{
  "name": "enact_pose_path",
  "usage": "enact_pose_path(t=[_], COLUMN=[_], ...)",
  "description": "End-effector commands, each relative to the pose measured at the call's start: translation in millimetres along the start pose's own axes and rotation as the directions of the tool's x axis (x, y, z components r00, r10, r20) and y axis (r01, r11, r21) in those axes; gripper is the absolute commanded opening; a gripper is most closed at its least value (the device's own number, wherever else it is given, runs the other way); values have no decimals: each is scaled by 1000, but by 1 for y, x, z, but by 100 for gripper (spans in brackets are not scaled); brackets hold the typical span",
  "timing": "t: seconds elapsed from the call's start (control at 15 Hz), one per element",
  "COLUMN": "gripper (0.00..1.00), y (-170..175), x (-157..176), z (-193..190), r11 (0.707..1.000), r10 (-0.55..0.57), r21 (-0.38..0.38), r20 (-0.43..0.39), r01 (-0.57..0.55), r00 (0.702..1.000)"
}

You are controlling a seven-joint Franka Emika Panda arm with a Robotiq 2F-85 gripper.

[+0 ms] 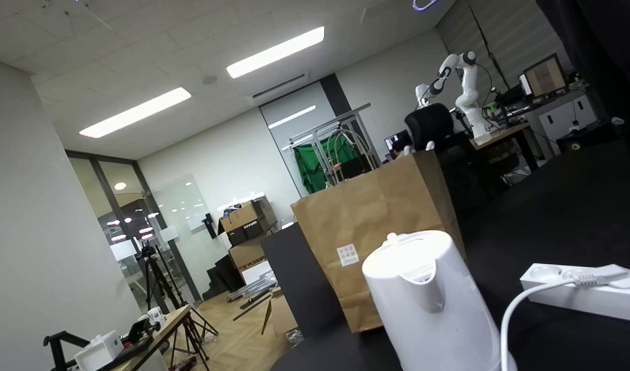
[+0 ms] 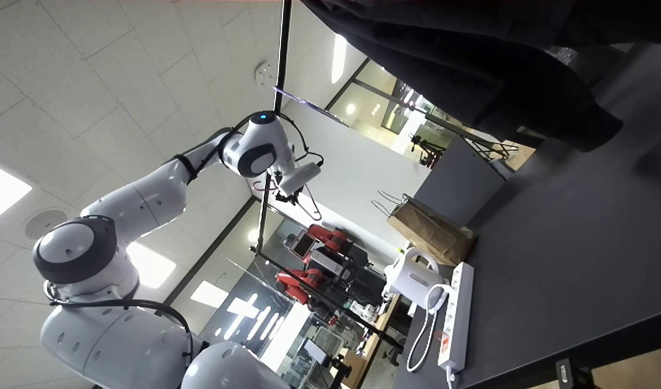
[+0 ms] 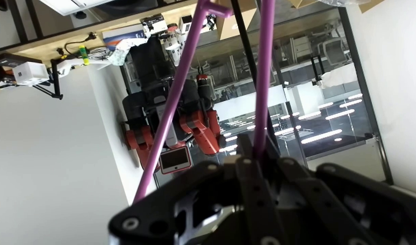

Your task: Pick up the clothing hanger from the table and hang it on the metallic object

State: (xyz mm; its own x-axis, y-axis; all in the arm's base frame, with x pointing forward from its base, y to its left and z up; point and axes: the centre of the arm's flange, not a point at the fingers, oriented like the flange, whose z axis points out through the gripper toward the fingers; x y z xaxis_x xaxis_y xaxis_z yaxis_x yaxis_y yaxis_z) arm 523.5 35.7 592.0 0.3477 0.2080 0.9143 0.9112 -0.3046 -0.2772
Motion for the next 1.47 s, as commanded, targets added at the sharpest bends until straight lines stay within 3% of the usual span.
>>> enact_pose_path(t=[0.0,0.53,1.07,1.4], gripper=[2,2,2,2], y=[18,34,48,30], x=[21,29,25,29], z=[3,8,3,1], r11=[1000,999,984,968], r10=[20,47,177,230], r21=[16,25,38,115], r20=[-42,-80,-78,-38], r01=[-19,-45,-175,-224], r00=[999,996,981,973])
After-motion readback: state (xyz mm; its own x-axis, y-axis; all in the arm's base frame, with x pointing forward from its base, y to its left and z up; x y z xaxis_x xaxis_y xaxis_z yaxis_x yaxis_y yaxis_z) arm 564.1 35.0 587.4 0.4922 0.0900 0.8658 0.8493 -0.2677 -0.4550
